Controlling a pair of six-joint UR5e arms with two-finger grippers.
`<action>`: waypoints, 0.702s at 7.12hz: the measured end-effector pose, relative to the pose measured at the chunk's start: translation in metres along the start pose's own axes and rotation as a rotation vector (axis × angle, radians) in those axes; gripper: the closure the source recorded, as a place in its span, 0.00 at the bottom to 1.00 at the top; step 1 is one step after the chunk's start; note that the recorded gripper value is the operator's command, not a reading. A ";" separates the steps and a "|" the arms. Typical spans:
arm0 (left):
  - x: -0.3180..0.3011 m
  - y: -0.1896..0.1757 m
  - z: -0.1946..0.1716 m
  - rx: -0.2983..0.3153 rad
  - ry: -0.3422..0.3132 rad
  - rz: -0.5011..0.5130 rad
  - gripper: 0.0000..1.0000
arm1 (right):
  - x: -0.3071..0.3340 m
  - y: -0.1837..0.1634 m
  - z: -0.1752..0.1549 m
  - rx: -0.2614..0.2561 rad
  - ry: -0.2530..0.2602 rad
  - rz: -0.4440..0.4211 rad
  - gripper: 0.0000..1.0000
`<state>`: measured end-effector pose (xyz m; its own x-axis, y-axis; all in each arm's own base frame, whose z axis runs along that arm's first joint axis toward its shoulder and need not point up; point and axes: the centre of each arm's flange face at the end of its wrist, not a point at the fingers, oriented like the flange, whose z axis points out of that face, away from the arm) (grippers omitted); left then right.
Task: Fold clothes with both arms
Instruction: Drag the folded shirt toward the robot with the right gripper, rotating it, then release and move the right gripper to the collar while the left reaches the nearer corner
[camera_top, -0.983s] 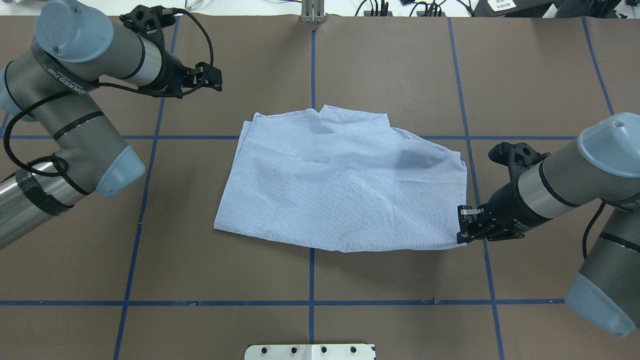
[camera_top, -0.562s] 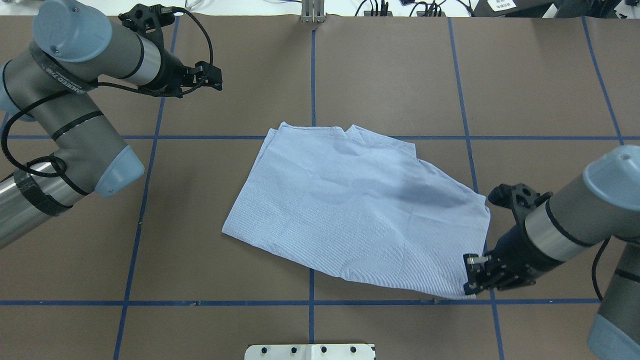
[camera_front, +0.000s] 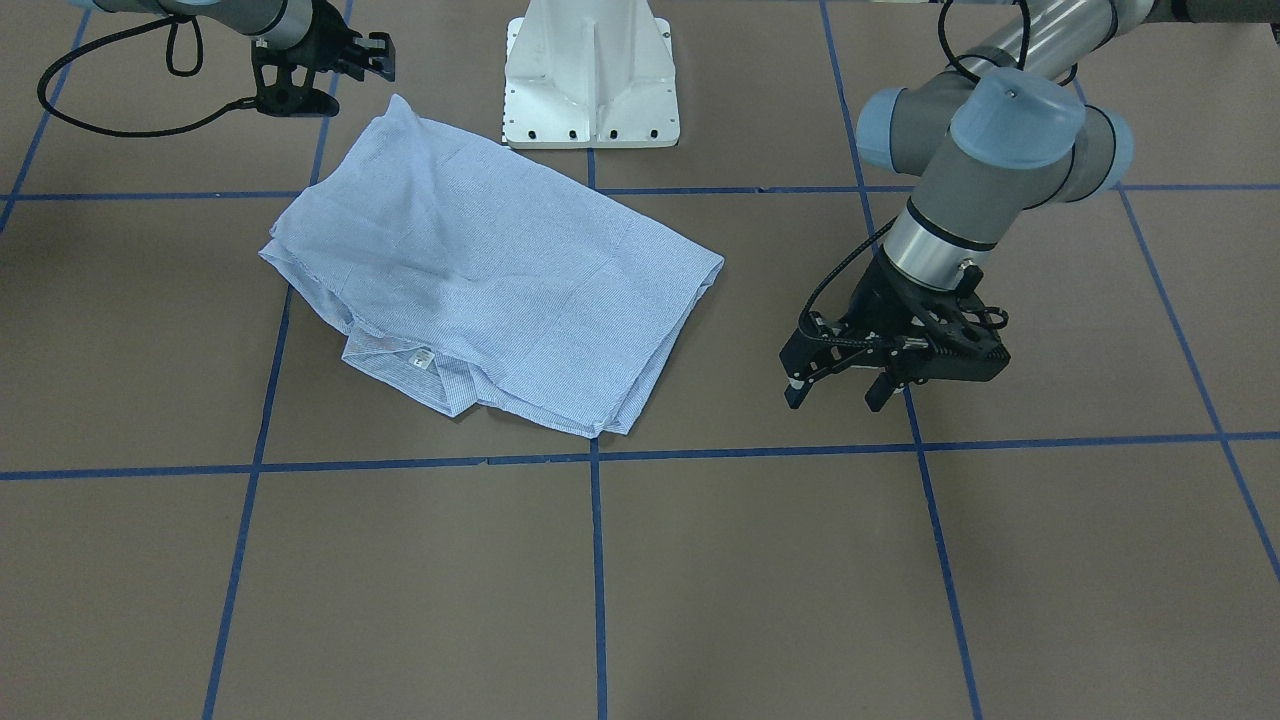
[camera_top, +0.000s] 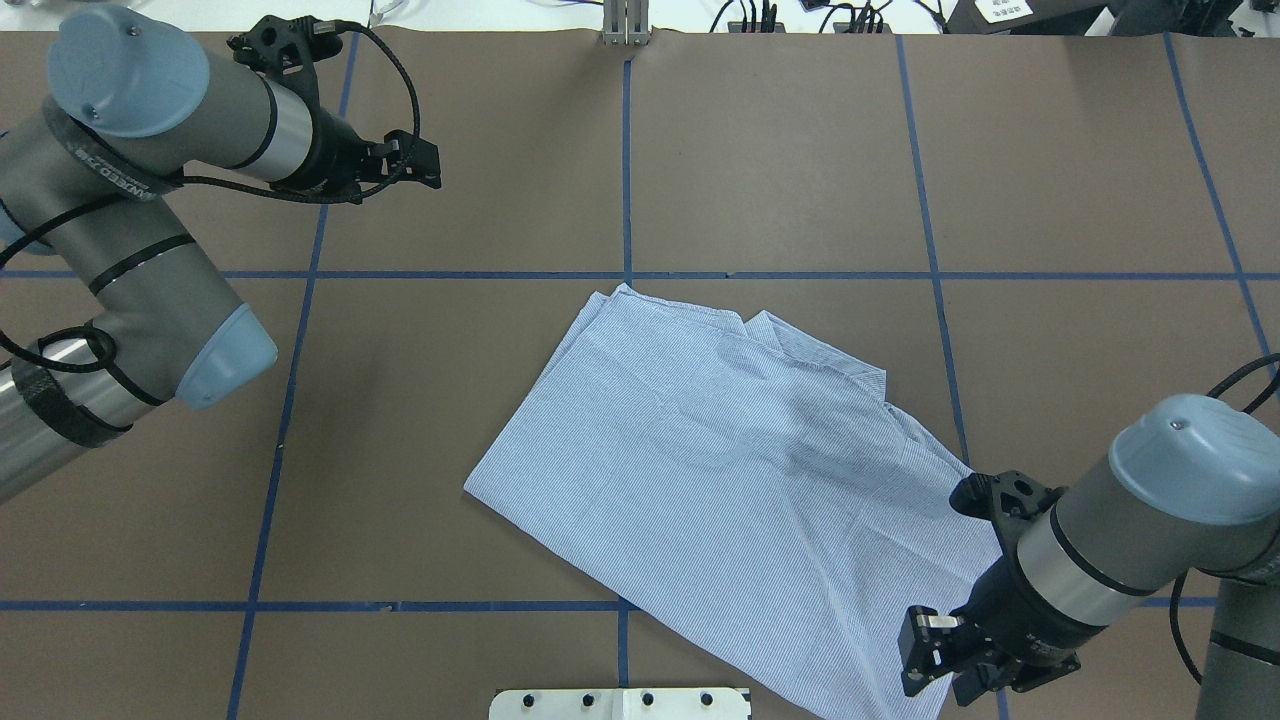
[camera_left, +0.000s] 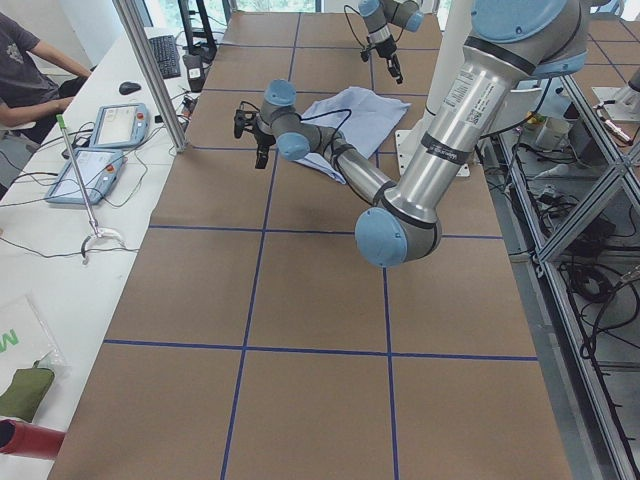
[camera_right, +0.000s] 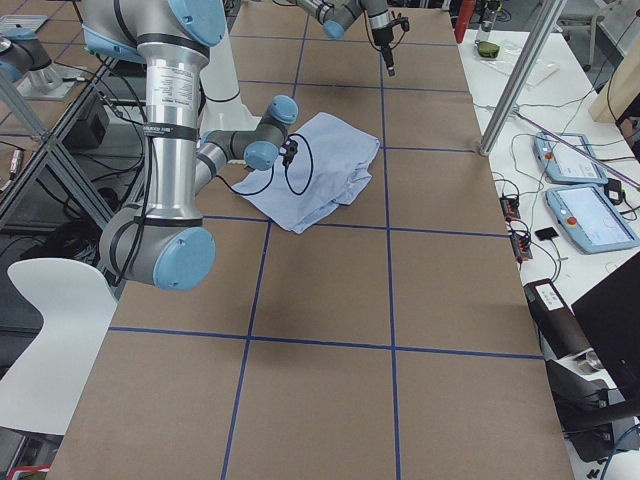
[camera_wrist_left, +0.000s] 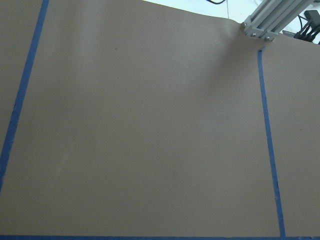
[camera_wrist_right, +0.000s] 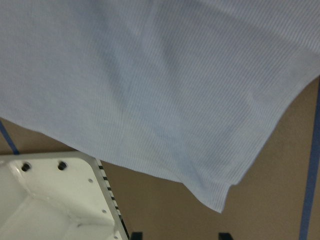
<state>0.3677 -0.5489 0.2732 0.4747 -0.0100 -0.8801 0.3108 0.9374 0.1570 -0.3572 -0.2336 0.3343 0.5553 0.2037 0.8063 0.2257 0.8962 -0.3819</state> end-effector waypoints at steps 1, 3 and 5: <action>0.010 0.029 0.001 -0.033 0.024 0.014 0.00 | -0.012 -0.022 -0.022 0.076 -0.045 0.011 0.00; 0.047 0.107 0.000 -0.130 0.093 -0.067 0.01 | -0.031 -0.059 -0.082 0.225 -0.141 0.026 0.00; 0.070 0.165 -0.007 -0.188 0.111 -0.268 0.01 | -0.049 -0.077 -0.121 0.352 -0.198 0.015 0.00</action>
<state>0.4459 -0.3926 0.2345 0.3009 -0.2359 -0.9240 0.2497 0.9546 -0.1624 -0.3051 -0.3600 0.2697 0.3842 0.2591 0.8861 -0.0879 0.9657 -0.2443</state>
